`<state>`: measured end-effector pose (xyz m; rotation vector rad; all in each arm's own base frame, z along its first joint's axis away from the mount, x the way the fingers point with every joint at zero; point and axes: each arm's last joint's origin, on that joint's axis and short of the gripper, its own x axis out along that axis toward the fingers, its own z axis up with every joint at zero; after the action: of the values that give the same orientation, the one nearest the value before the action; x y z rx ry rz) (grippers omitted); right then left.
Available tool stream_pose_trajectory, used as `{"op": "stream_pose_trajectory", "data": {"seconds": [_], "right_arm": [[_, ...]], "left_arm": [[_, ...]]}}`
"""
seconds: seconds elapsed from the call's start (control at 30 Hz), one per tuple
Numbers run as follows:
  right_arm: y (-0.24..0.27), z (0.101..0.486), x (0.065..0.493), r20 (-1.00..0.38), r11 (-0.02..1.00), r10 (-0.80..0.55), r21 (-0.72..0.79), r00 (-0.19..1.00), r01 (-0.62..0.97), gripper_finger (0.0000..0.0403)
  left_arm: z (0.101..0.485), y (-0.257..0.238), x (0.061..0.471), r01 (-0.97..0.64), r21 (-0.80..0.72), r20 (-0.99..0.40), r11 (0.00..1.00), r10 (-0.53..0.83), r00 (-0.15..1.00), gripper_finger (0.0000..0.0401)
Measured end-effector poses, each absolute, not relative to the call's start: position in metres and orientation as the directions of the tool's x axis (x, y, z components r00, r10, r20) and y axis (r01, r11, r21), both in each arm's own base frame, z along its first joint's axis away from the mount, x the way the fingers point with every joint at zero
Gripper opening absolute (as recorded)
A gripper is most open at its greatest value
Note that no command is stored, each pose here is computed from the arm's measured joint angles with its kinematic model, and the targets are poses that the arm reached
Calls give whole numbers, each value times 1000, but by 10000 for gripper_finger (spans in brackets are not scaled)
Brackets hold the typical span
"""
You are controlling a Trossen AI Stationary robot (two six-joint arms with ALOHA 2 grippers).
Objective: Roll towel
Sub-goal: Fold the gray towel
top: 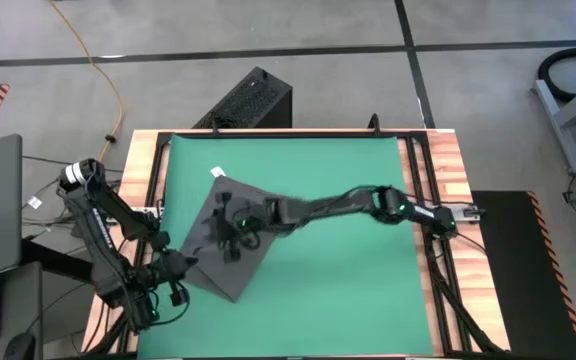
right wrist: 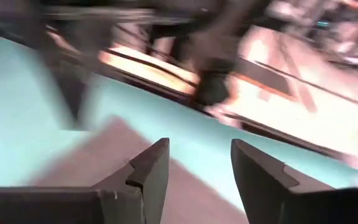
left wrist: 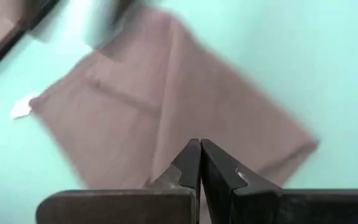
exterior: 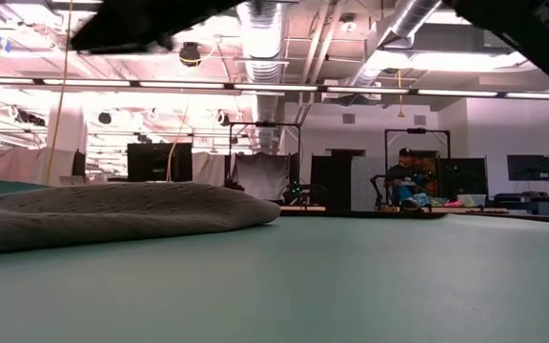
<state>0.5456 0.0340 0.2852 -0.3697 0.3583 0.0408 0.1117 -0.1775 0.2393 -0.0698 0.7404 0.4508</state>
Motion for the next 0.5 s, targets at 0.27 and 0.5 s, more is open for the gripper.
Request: {"op": "stream_pose_trajectory", "data": {"seconds": [0.27,0.5], "right_arm": [[-67,282,516,-615,966,-47,-228,787,-120,197],[-84,245,521,-687,930,85,-206,722,-306,199]], "left_arm": [[217,-186,120,-437,-106,-554,893,312,772,0],[194,-193,127,-348,-175,-567,921,195,801,0]]}}
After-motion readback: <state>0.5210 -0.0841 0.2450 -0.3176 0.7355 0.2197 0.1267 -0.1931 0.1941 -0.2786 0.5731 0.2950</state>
